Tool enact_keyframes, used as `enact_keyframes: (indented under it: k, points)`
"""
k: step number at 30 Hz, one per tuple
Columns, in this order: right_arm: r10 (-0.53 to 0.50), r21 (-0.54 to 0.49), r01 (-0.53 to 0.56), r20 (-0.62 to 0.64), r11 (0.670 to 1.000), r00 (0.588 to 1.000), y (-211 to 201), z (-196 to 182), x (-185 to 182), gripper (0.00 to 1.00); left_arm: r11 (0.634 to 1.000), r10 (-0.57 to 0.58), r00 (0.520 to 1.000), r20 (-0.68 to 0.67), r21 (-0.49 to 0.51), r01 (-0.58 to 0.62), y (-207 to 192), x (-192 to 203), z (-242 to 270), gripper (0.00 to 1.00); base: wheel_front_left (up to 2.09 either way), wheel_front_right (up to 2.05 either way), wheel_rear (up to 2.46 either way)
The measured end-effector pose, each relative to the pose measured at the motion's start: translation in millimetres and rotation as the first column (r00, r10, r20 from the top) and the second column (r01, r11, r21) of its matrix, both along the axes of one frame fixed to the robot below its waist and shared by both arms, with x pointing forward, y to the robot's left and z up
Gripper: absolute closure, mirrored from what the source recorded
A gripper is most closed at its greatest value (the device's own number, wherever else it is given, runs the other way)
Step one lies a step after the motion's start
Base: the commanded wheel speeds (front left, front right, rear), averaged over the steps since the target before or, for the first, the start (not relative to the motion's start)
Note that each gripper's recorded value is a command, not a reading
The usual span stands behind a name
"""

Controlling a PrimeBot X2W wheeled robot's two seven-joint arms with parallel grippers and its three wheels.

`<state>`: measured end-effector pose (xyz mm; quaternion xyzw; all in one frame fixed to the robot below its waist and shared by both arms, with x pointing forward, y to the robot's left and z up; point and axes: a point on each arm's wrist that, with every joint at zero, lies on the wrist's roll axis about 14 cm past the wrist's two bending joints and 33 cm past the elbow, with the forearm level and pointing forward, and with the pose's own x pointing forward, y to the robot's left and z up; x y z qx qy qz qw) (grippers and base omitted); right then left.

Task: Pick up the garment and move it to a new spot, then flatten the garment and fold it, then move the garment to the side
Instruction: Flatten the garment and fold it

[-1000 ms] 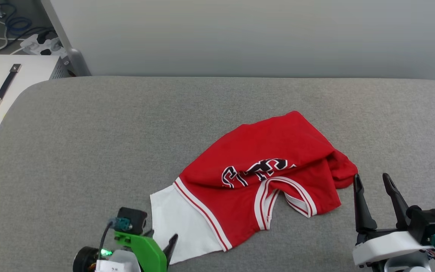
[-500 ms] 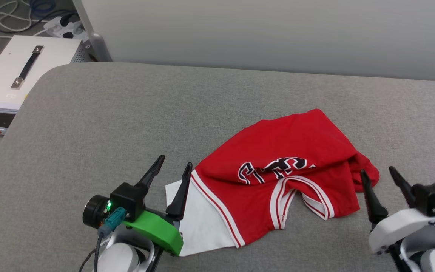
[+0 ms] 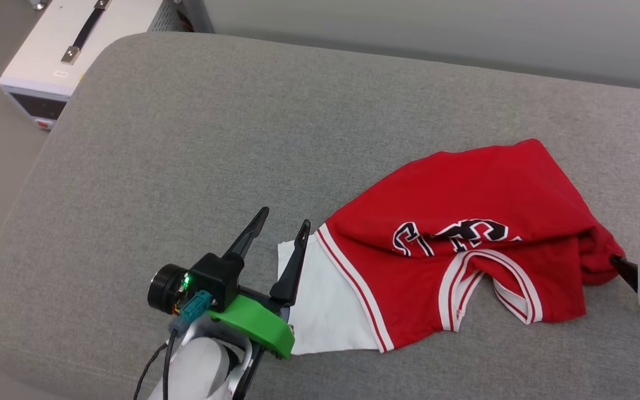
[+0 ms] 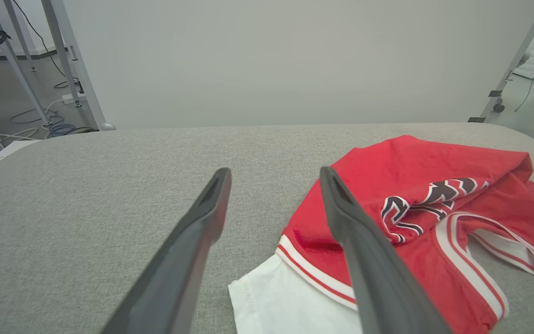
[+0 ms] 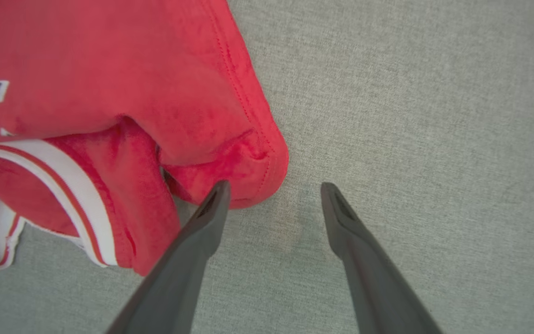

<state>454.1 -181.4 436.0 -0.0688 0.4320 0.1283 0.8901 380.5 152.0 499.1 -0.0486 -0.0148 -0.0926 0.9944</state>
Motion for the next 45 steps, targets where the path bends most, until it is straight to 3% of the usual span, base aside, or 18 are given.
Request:
enact_keyframes:
  k: [12, 13, 15, 22, 30, 37, 45]
  points:
    - [0.054, -0.047, -0.064, -0.176, 0.997, 0.983, 15, -59, 3, 0.00, 0.998, 0.056, 0.998, -0.033, 0.020, -0.055, 17, 12, -13, 0.00, 0.00, 0.00, 0.00]
    - [0.054, -0.054, -0.065, -0.186, 0.996, 0.981, 14, -63, 3, 0.50, 0.998, 0.060, 0.997, -0.038, 0.021, -0.059, 18, 12, -14, 0.00, 0.00, 0.00, 0.00]
    - [0.061, -0.066, -0.074, -0.184, 0.995, 0.981, 14, -65, 6, 1.00, 0.998, 0.065, 0.997, -0.044, 0.019, -0.064, 19, 12, -16, 0.00, 0.00, 0.00, 0.00]
    - [0.056, -0.061, -0.058, -0.034, 0.996, 0.998, 8, -37, 25, 1.00, 0.997, 0.078, 0.997, -0.028, 0.016, -0.077, 22, 7, -10, 0.00, 0.00, 0.00, 0.00]
    - [0.053, -0.080, -0.033, 0.260, 0.996, 0.964, -7, 55, 37, 1.00, 0.998, 0.064, 0.998, 0.025, 0.000, -0.064, 18, -4, 9, 0.00, 0.00, 0.00, 0.00]
    - [0.073, -0.128, -0.009, 0.504, 0.992, 0.861, -20, 145, 38, 1.00, 0.999, 0.037, 0.997, 0.072, -0.014, -0.036, 8, -7, 24, 0.00, 0.00, 0.00, 0.00]
    - [0.178, -0.225, -0.030, 0.677, 0.974, 0.714, -1, 227, 84, 1.00, 1.000, 0.021, 0.998, 0.061, -0.022, -0.020, 1, -2, 20, 0.00, 0.00, 0.00, 0.00]
